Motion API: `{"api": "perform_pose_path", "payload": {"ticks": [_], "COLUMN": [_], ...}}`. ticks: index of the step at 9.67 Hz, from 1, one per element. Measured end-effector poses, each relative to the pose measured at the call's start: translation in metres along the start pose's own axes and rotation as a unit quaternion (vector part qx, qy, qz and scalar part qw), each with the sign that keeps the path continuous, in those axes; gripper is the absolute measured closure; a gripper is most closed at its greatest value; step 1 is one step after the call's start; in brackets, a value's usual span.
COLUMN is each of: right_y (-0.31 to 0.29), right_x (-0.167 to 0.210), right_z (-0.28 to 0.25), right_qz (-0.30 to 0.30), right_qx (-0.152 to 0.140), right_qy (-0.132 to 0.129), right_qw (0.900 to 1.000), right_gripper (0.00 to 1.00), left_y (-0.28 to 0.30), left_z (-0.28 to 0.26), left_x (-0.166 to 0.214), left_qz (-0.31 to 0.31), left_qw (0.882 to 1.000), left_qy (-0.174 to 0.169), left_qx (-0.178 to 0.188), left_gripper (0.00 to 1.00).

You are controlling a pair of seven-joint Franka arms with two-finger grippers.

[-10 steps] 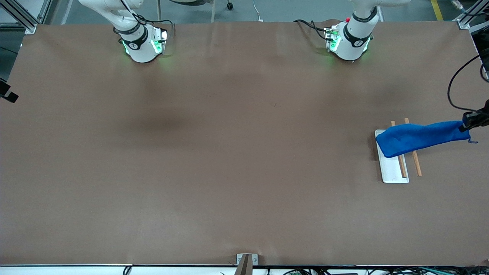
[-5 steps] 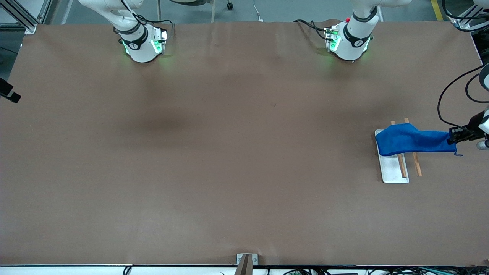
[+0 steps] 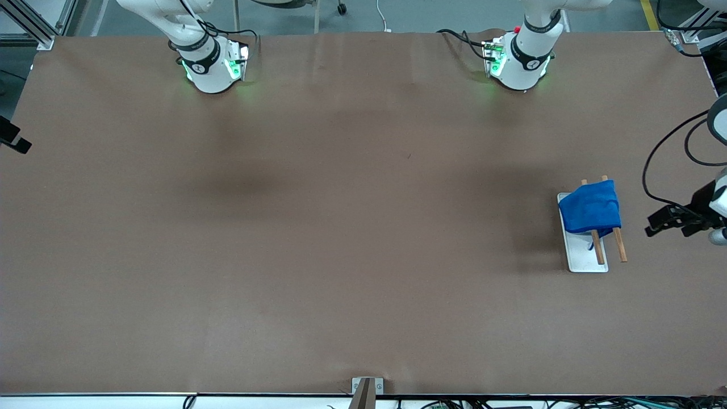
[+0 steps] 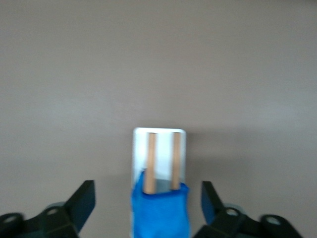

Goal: Right arm passes towel to left arm to hang

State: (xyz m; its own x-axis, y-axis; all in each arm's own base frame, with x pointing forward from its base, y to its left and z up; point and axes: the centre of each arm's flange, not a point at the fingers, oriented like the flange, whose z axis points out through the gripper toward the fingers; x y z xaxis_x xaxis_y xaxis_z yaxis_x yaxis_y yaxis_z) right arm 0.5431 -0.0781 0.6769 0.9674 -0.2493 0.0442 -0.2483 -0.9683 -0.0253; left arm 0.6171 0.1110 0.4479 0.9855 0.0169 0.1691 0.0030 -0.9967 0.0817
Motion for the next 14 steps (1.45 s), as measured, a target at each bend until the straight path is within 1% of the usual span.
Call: {"api": "perform_pose_path", "payload": {"ticks": [1,2,3,4,5,6,8,9,10,12,14], "right_y": [0.0,0.0,0.0,0.0,0.001,0.0,0.001,0.001,0.001,0.001,0.001], "right_x": [0.0,0.0,0.0,0.0,0.0,0.0,0.0,0.0,0.0,0.0,0.0], "right_z": [0.0,0.0,0.0,0.0,0.0,0.0,0.0,0.0,0.0,0.0,0.0], "right_qz": [0.0,0.0,0.0,0.0,0.0,0.0,0.001,0.0,0.0,0.001,0.001], "right_qx": [0.0,0.0,0.0,0.0,0.0,0.0,-0.001,-0.001,-0.001,-0.001,-0.001], "right_qy": [0.0,0.0,0.0,0.0,0.0,0.0,0.0,0.0,0.0,0.0,0.0], "right_qw": [1.0,1.0,1.0,1.0,1.0,1.0,1.0,1.0,1.0,1.0,1.0], "right_gripper": [0.0,0.0,0.0,0.0,0.0,0.0,0.0,0.0,0.0,0.0,0.0], "left_y": [0.022,0.046,0.078,0.114,0.14,0.149,0.144,0.141,0.133,0.115,0.119], "left_z": [-0.02,-0.043,-0.071,-0.097,-0.12,-0.144,-0.198,-0.213,-0.216,-0.213,-0.213], "left_x": [-0.004,-0.009,-0.016,-0.025,-0.032,-0.033,-0.028,-0.024,-0.022,-0.025,-0.028], "left_qz": [0.002,0.007,0.005,0.003,0.007,0.01,0.003,-0.001,0.0,0.018,0.026], "left_qw": [1.0,1.0,1.0,0.999,0.999,0.999,0.999,0.999,0.999,0.997,0.997], "left_qy": [-0.009,-0.018,-0.02,-0.015,-0.012,-0.015,-0.023,-0.025,-0.032,-0.057,-0.069], "left_qx": [-0.014,-0.004,0.02,0.032,0.034,0.034,0.036,0.038,0.039,0.04,0.038], "left_gripper": [0.0,0.0,0.0,0.0,0.0,0.0,0.0,0.0,0.0,0.0,0.0]}}
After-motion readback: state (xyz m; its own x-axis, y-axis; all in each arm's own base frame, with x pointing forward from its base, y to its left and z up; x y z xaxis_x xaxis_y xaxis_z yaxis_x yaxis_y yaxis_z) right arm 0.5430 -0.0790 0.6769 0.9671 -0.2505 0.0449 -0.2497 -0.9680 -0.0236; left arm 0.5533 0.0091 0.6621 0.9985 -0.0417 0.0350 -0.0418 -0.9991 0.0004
